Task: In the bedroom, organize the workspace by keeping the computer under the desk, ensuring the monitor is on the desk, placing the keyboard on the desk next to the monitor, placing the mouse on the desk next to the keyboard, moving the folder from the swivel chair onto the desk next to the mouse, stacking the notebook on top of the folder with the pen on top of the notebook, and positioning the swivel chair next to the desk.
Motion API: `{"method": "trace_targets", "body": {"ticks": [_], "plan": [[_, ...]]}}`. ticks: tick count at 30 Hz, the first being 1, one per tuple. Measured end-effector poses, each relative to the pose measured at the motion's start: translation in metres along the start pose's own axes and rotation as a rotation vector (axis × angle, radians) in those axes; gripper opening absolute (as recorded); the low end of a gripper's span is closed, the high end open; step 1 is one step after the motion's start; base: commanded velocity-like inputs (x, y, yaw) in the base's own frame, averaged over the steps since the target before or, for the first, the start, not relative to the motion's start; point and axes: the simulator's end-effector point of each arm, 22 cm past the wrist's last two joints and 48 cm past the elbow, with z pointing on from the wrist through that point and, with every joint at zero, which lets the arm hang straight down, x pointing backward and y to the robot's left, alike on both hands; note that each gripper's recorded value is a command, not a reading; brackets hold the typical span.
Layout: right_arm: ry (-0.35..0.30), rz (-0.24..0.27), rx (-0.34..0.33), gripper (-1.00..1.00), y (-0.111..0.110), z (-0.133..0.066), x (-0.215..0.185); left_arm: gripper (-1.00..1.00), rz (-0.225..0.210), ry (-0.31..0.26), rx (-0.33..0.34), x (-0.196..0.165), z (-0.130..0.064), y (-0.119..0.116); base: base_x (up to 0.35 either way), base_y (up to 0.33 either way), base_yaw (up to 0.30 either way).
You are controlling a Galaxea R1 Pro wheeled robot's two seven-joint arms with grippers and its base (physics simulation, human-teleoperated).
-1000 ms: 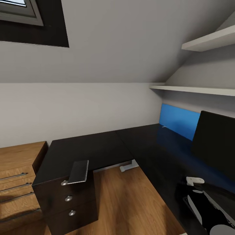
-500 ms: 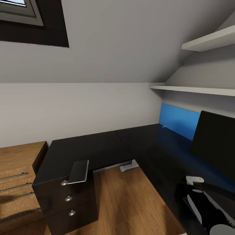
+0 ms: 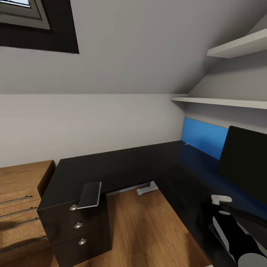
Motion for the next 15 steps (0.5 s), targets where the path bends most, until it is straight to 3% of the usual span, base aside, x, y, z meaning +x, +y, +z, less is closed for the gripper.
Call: {"method": "trace_targets", "body": {"ticks": [15], "plan": [[0.007,0.001,-0.012,1.00,0.0105,0.0016,0.0043,1.00,0.003,0.013,-0.001,0.0036,-0.0020,0.0007,0.000,0.000,0.219]]}}
